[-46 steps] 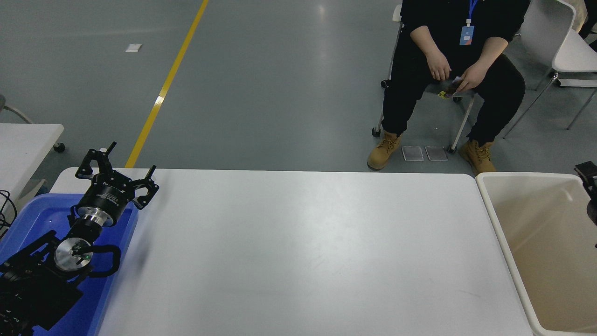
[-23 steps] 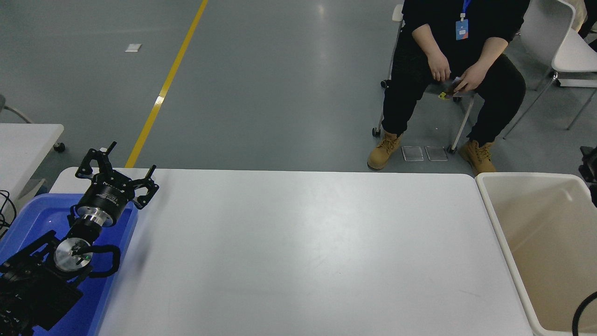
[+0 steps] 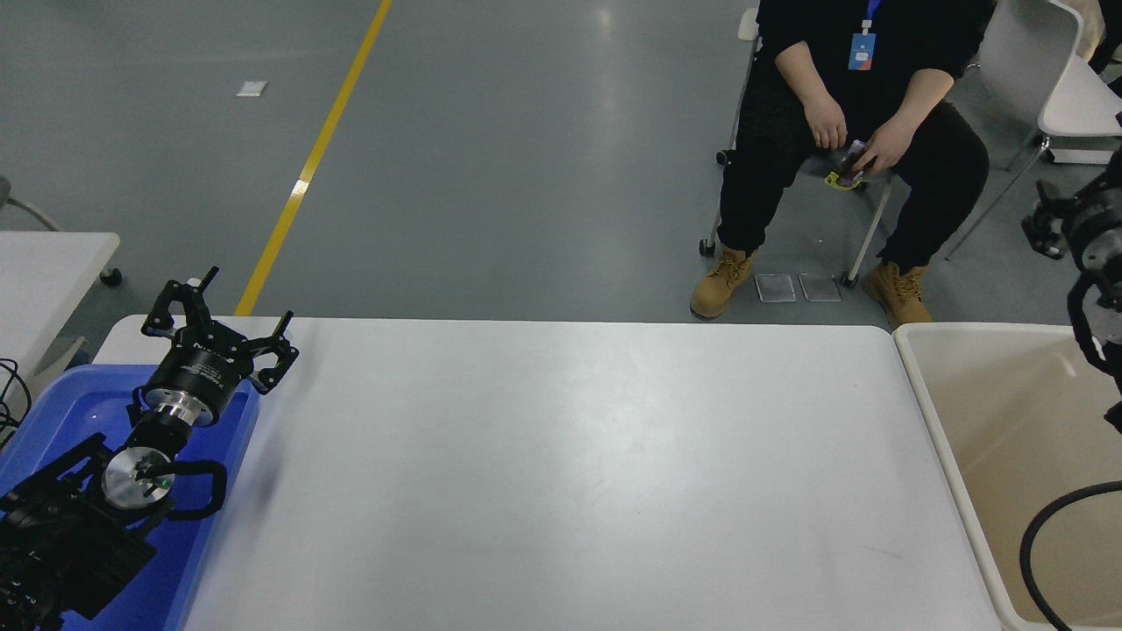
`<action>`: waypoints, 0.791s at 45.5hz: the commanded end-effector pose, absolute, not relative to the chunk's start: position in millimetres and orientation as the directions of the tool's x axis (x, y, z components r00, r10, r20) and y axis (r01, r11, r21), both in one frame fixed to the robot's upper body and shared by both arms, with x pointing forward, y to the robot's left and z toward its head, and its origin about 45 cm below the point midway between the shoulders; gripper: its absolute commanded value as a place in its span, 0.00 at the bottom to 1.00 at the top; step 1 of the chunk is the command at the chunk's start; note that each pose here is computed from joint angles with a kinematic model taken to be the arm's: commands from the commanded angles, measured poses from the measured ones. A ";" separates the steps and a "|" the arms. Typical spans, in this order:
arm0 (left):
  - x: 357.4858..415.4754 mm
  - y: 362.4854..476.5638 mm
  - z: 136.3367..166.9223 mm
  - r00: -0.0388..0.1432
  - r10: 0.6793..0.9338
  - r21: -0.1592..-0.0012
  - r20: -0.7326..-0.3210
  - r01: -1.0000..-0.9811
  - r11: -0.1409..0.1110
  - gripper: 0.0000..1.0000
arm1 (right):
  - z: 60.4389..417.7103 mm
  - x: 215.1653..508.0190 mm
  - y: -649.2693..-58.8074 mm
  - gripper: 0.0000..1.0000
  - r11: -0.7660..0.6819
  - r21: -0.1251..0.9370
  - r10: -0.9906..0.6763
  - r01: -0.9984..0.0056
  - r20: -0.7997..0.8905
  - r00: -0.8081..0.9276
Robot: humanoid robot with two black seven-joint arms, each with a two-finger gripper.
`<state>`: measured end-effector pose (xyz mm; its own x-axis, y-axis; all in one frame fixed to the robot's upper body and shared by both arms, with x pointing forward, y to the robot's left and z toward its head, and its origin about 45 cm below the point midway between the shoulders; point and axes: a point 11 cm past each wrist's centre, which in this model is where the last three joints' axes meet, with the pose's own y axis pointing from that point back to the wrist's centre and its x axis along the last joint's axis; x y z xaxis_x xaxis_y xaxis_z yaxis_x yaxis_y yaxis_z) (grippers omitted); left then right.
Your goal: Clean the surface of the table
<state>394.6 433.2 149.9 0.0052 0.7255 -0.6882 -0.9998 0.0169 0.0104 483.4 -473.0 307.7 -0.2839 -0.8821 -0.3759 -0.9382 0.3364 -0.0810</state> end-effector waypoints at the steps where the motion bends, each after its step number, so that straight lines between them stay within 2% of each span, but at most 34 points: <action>1: 394.3 433.4 149.5 0.004 0.726 0.011 -0.688 -1.000 0.017 1.00 | 295.3 486.2 -449.1 0.98 0.331 -0.081 -0.818 -0.940 -0.521 -0.243; 2: 395.0 432.9 150.3 0.007 0.725 0.009 -0.689 -1.000 0.017 1.00 | 290.1 485.6 -446.5 0.98 0.332 -0.072 -0.810 -0.941 -0.532 -0.245; 10: 394.8 433.2 150.1 0.006 0.726 0.010 -0.688 -1.000 0.017 1.00 | 245.5 477.1 -424.2 0.98 0.307 -0.001 -0.786 -0.952 -0.564 -0.253; 17: 394.3 433.4 149.5 0.004 0.726 0.011 -0.688 -1.000 0.017 1.00 | 220.1 465.0 -412.9 0.98 0.272 0.025 -0.790 -0.962 -0.565 -0.238; 19: 395.0 432.8 150.3 0.007 0.725 0.009 -0.688 -1.000 0.018 1.00 | 214.2 460.7 -412.5 0.98 0.263 0.026 -0.794 -0.964 -0.563 -0.231; 21: 394.3 433.4 149.5 0.004 0.726 0.011 -0.688 -1.000 0.017 1.00 | 207.7 456.1 -413.5 0.98 0.259 0.029 -0.795 -0.965 -0.562 -0.230; 27: 394.8 433.2 150.1 0.006 0.726 0.010 -0.688 -1.000 0.017 1.00 | 187.1 442.2 -415.5 0.98 0.255 0.044 -0.801 -0.966 -0.549 -0.237; 36: 394.8 433.2 150.1 0.006 0.726 0.010 -0.688 -1.000 0.017 1.00 | 150.2 420.1 -409.5 0.98 0.246 0.103 -0.792 -0.964 -0.552 -0.261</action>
<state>394.8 433.3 150.1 0.0054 0.7255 -0.6882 -0.9998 0.0168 0.0099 445.8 -417.0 192.1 -0.2427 -0.8009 -0.5473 -0.9639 0.2626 0.0432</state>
